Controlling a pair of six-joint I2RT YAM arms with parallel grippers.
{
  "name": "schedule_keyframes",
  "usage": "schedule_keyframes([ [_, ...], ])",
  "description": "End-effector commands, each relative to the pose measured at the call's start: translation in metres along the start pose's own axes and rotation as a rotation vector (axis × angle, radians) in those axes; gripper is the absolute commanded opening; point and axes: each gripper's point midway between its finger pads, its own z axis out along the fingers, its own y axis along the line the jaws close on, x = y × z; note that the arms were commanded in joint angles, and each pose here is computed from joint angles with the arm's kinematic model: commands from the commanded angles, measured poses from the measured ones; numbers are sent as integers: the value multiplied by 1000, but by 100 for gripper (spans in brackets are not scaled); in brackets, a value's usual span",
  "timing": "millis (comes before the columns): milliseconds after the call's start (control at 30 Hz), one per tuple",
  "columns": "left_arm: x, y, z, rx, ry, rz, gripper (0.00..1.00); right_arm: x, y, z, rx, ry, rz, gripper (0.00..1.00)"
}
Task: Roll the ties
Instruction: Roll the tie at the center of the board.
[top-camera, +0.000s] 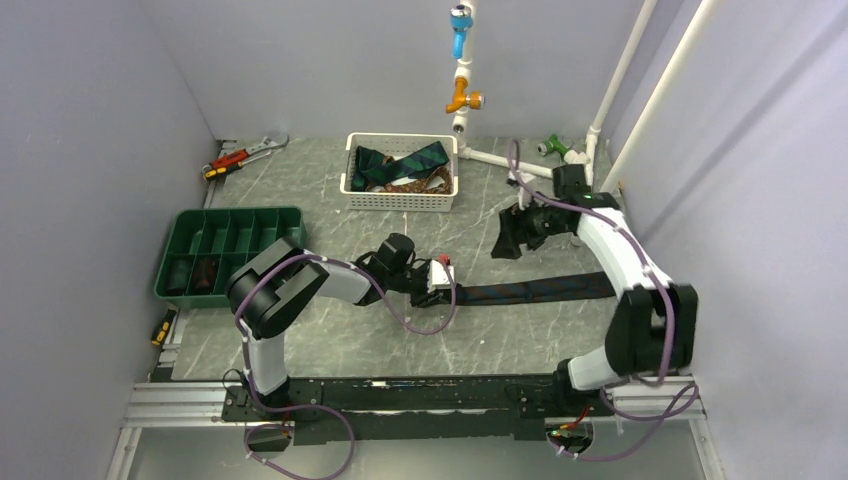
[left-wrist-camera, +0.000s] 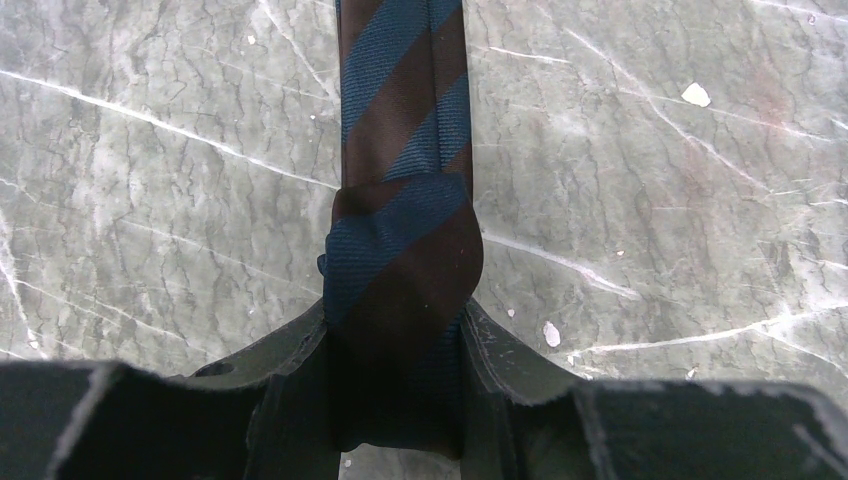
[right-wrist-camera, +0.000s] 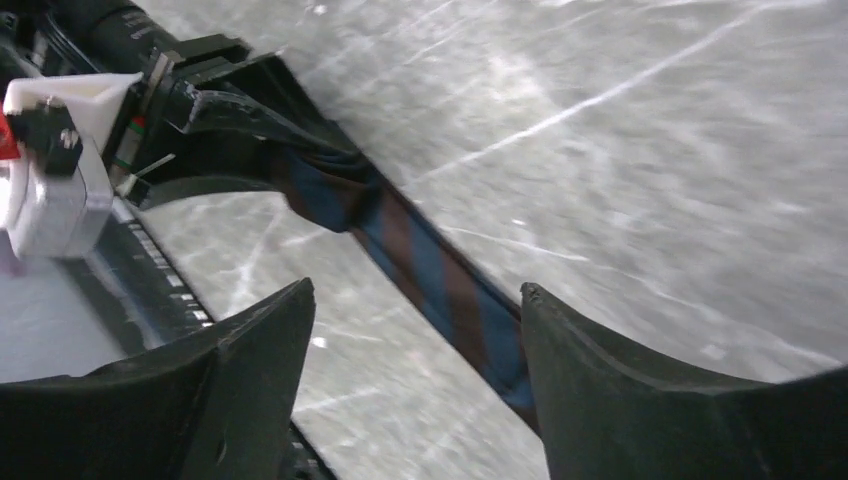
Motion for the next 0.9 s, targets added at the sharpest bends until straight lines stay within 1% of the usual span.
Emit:
schedule_keyframes([
  [0,76,-23,-15,5,240,-122,37,20,42,51,-260,105,180,73],
  [133,78,-24,-14,8,245,-116,37,32,62,79,-273,133,277,71],
  [267,78,-24,-14,11,251,-126,37,46,70,101,-301,184,402,67],
  [533,77,-26,-13,20,247,-113,39,71,62,120,-293,253,453,63],
  [700,78,-25,-13,18,251,-115,39,64,68,123,-333,212,466,46],
  [767,77,-25,-13,16,248,-114,40,60,74,123,-353,207,471,43],
  [867,77,-26,-13,21,247,-113,40,59,81,123,-365,211,461,40],
])
